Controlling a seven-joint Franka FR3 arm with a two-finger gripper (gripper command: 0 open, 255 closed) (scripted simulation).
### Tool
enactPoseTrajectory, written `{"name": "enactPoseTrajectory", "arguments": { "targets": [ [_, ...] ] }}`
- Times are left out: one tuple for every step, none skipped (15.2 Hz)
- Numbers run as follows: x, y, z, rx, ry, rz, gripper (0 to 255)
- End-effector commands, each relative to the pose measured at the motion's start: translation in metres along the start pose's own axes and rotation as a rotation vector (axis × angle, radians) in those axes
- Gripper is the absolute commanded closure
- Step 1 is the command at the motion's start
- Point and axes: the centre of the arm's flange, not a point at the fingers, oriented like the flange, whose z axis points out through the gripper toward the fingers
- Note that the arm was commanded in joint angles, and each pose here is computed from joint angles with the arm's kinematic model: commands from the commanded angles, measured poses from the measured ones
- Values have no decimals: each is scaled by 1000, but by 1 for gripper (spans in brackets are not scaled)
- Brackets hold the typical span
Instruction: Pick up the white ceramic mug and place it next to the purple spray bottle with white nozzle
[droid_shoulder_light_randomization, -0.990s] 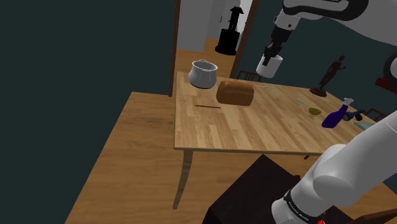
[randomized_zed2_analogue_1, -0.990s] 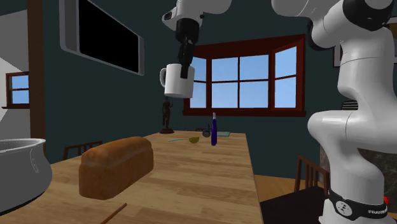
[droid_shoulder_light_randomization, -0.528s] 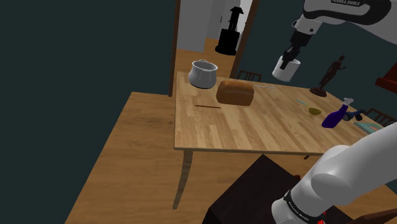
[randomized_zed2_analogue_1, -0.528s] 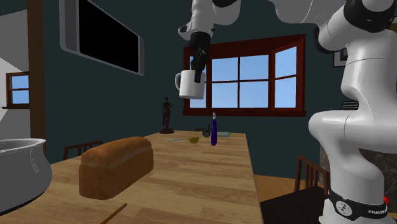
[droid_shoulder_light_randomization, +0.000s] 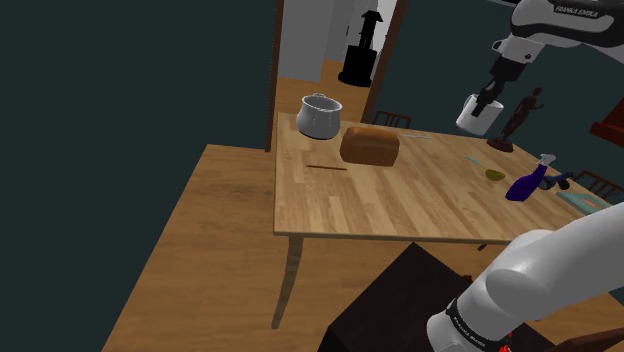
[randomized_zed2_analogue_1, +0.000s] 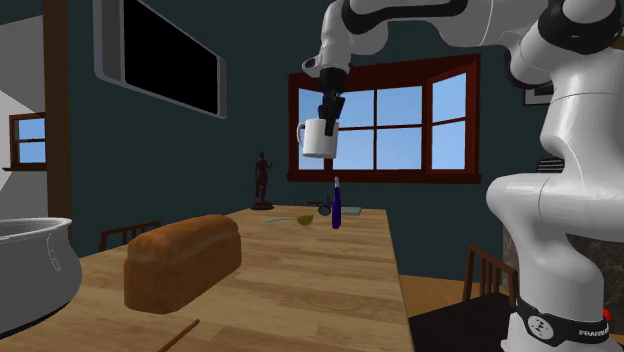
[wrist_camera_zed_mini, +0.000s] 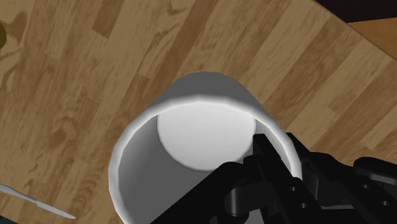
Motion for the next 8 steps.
{"name": "enactPoseTrajectory", "arguments": {
  "targets": [
    [-16, 19, -2, -1, 0, -2, 255],
    [-26, 28, -3, -1, 0, -2, 255],
    [-36, 37, -4, -1, 0, -2, 255],
    [-45, 46, -4, -1, 0, -2, 255],
    [-55, 55, -5, -1, 0, -2, 255],
    [-65, 64, -6, -1, 0, -2, 255],
    [-74, 73, -6, -1, 0, -2, 255],
    [-84, 81, -7, -1, 0, -2, 255]
  ]
}}
